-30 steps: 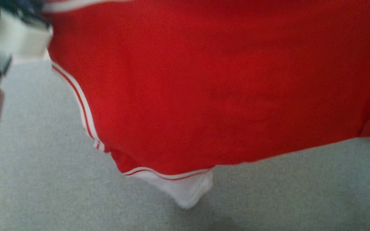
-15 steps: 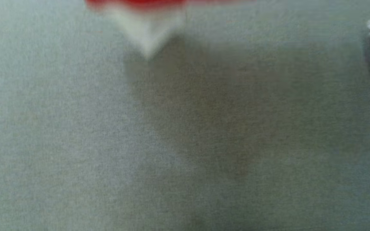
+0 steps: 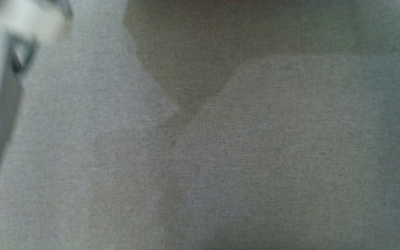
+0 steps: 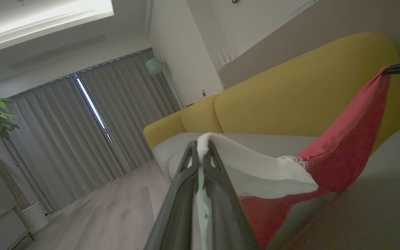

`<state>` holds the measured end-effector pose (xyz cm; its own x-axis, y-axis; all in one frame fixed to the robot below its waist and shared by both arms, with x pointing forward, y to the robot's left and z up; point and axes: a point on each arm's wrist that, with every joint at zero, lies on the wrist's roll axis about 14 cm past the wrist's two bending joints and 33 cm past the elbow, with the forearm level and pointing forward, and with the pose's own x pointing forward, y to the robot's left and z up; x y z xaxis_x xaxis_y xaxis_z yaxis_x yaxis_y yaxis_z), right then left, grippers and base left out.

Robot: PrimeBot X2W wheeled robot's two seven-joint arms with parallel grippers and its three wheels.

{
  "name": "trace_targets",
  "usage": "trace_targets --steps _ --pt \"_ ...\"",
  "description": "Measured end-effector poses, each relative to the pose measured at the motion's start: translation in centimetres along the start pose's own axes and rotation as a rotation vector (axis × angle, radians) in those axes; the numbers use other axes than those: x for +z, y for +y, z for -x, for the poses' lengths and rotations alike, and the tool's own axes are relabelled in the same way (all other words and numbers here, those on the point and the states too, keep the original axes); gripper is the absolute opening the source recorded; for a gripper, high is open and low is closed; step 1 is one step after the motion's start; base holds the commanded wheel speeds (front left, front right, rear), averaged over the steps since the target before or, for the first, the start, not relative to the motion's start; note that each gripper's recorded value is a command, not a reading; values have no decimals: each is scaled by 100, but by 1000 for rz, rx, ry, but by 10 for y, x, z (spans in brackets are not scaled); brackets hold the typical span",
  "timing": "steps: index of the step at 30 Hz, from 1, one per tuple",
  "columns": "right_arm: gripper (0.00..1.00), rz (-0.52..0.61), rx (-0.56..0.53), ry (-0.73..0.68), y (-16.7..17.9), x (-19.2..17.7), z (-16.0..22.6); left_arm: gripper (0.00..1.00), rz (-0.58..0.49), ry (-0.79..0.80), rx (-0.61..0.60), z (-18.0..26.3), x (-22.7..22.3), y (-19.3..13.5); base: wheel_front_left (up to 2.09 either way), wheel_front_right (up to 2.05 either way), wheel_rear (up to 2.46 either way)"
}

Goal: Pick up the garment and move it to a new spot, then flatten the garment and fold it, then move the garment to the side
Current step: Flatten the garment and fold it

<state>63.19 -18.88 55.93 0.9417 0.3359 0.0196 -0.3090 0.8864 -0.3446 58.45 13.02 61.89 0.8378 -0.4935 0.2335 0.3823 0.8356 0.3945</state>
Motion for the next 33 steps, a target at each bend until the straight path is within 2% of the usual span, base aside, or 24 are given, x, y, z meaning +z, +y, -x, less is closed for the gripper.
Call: trace_targets --steps 6,7,11,20,28,33 --pt "0 -134 24 112 24 -41 53 0 114 132 -35 74 -35 -43 0 0 0" --pt "0 -134 24 112 24 -41 53 0 114 132 -35 74 -35 -43 0 0 0" --pt "0 -186 32 165 33 -56 96 0 182 211 -44 124 -47 -72 0 0 0" --pt "0 -248 28 218 49 -66 178 0 283 337 -56 214 -49 -131 0 0 0" --pt "0 -310 45 320 78 -93 248 0 388 442 -52 269 -49 -173 0 0 0" --pt "0 -351 68 367 96 -99 275 0 427 475 -56 284 -44 -185 0 0 0"
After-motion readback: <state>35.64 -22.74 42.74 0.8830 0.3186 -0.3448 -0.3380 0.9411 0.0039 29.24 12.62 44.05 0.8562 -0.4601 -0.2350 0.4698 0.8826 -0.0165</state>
